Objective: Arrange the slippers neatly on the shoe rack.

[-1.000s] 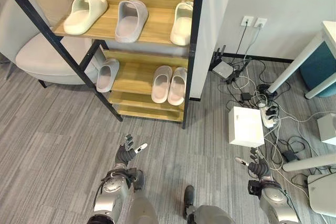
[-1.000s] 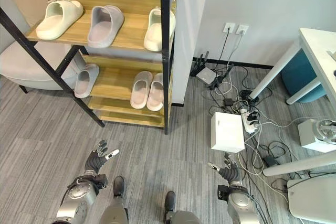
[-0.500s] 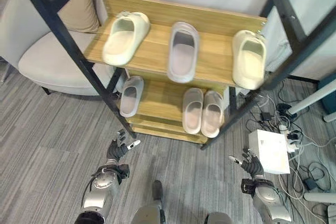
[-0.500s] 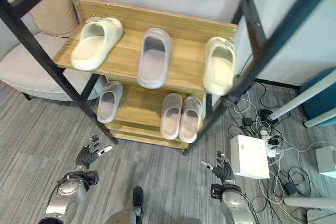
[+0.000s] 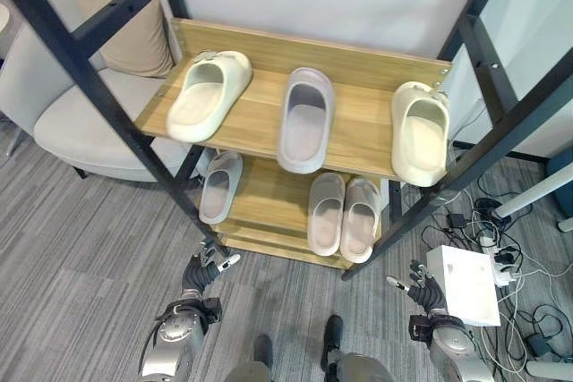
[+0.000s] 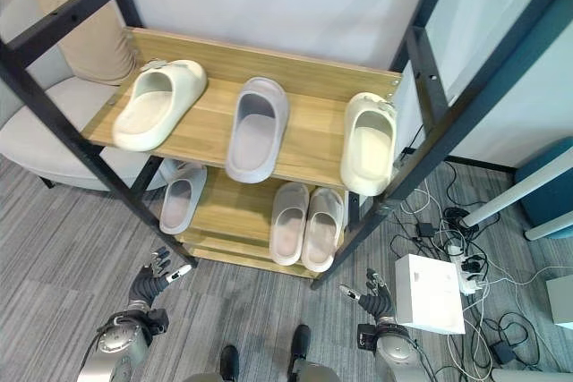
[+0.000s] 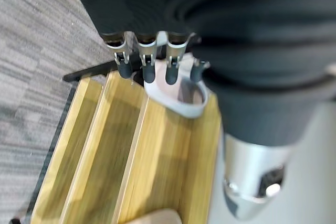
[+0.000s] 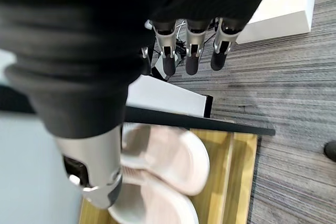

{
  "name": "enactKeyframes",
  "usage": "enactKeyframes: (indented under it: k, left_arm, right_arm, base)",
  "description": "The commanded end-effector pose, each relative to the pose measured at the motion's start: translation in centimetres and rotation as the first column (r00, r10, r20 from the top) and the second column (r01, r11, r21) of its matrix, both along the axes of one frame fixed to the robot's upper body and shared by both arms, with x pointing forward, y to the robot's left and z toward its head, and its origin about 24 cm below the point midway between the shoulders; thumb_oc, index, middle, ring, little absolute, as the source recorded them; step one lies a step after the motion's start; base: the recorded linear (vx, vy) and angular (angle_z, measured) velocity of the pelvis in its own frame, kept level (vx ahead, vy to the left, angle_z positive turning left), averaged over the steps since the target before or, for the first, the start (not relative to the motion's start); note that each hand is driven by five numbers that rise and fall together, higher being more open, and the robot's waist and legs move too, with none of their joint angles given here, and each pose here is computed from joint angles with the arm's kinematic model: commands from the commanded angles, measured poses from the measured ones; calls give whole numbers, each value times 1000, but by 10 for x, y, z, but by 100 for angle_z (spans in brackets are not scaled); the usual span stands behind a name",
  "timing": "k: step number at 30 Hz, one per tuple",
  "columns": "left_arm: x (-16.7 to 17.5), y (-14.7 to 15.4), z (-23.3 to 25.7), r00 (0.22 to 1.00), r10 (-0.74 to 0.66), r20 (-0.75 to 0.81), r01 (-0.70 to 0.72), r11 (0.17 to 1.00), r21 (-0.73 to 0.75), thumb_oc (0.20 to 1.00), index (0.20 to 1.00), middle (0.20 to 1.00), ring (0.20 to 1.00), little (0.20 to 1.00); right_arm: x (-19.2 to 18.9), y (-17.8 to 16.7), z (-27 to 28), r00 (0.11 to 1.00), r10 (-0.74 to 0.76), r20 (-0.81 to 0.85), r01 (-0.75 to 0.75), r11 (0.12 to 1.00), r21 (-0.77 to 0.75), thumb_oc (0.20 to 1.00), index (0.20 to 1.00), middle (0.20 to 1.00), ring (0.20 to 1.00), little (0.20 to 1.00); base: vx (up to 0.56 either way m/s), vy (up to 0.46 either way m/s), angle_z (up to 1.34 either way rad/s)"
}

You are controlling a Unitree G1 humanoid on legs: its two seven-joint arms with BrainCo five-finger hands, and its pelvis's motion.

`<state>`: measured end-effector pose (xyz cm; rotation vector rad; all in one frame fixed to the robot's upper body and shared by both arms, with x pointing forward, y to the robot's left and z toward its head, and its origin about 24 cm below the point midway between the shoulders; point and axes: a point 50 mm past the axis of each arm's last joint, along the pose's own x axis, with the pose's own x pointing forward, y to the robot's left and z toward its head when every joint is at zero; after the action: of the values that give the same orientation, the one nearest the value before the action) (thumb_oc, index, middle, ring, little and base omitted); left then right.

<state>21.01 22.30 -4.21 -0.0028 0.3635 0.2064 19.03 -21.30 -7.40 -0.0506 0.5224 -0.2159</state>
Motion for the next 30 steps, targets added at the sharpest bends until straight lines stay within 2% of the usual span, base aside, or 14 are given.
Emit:
enactKeyframes:
  k: [1,5,11,20,24,28,30]
  left_arm:
    - [21,-9,27,986,-18,164,21,1000,-18,1000,1000,1000,1000,1000]
    - [12,-17,16,992,-56,112,57,998,-12,1000,1000,1000,1000,1000]
    - [7,-19,14,990,-106,92,105,994,13,1000,1000,1000,1000,1000]
    - [7,-23,14,985,-151,86,147,988,55,1000,1000,1000,1000,1000]
    - [10,-28,15,979,-181,90,174,982,77,1000,1000,1000,1000,1000]
    - [15,-29,19,976,-195,99,184,976,115,1000,1000,1000,1000,1000]
    - [20,-28,24,974,-196,118,177,972,153,1000,1000,1000,1000,1000]
  right_arm:
    - [15,-25,24,994,-8,112,18,996,-90,1000,1000,1000,1000,1000]
    - [10,-29,21,996,-2,90,13,992,-122,1000,1000,1000,1000,1000]
    - [11,-17,21,993,84,78,-71,985,-158,1000,1000,1000,1000,1000]
    - [20,17,40,940,306,149,-273,940,-206,1000,1000,1000,1000,1000]
    - [18,40,53,880,433,193,-391,894,-221,1000,1000,1000,1000,1000]
    - [19,65,82,771,570,284,-502,818,-280,1000,1000,1000,1000,1000]
    - [19,78,113,670,636,384,-541,772,-335,1000,1000,1000,1000,1000]
  base:
    - [147,116,-2]
    - [151,127,-22]
    - [69,98,-5]
    - [34,64,-3]
    - [9,28,-4]
    - [-16,22,-11]
    - [-38,0,-6]
